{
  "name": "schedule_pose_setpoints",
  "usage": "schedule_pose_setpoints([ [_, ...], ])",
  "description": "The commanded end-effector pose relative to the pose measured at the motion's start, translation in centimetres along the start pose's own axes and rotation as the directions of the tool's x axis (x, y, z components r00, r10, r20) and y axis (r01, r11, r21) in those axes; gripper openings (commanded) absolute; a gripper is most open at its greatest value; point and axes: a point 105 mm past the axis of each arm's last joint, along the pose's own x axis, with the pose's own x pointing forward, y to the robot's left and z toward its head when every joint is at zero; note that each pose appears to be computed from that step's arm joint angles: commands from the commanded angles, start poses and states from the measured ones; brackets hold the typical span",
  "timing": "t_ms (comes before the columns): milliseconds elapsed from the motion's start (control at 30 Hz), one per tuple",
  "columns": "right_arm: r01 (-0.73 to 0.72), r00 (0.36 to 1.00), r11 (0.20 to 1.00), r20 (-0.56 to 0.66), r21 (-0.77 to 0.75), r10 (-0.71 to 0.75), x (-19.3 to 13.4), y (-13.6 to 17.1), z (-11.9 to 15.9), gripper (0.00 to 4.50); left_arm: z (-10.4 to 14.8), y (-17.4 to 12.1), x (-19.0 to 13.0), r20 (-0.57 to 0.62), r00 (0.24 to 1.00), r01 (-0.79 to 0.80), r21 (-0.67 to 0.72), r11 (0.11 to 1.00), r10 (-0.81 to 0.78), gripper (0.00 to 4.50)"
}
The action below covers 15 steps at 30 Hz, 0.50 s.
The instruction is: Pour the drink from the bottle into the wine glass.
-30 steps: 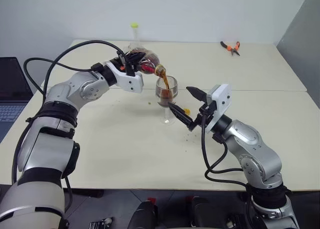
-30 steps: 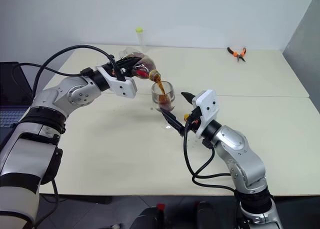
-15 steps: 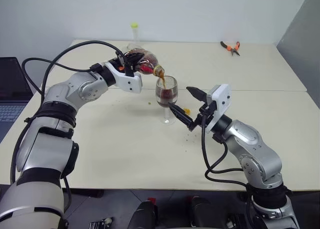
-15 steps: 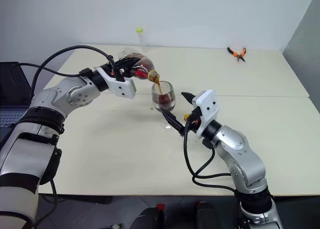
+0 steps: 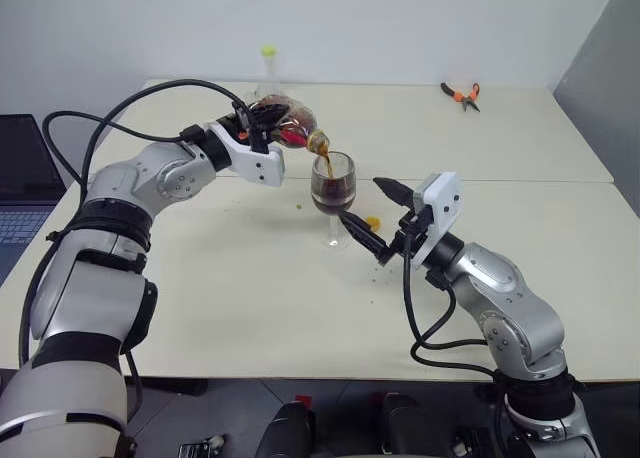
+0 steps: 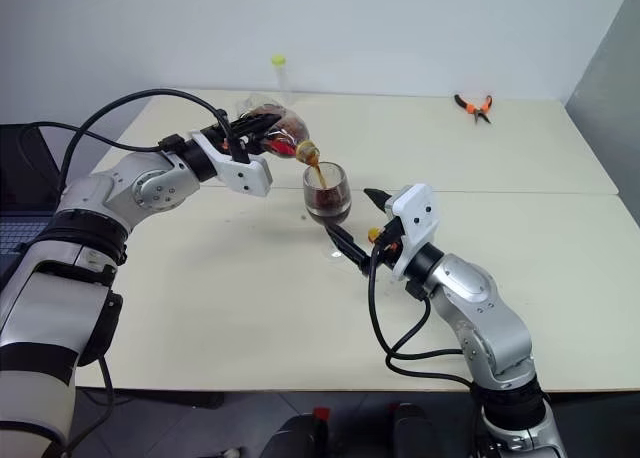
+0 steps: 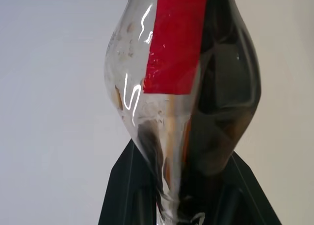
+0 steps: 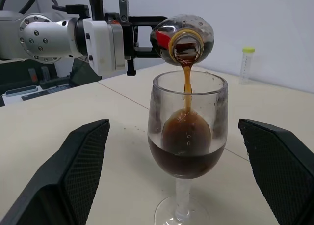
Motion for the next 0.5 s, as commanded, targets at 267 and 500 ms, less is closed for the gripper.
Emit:
schedule_pose_setpoints([
  [267, -0.020, 0.998, 0.999, 0.058, -0.028, 0.022, -0.15, 0.71, 1.58, 4.50, -0.19, 2.41, 0.09, 0.009, 0.998, -0.058, 0.047, 0.997, 0.058, 0.68],
  [500, -0.023, 0.998, 0.999, 0.057, -0.030, 0.025, -0.13, 0.75, 1.54, 4.50, -0.17, 2.40, 0.11, 0.011, 0.998, -0.059, 0.046, 0.997, 0.058, 0.66],
])
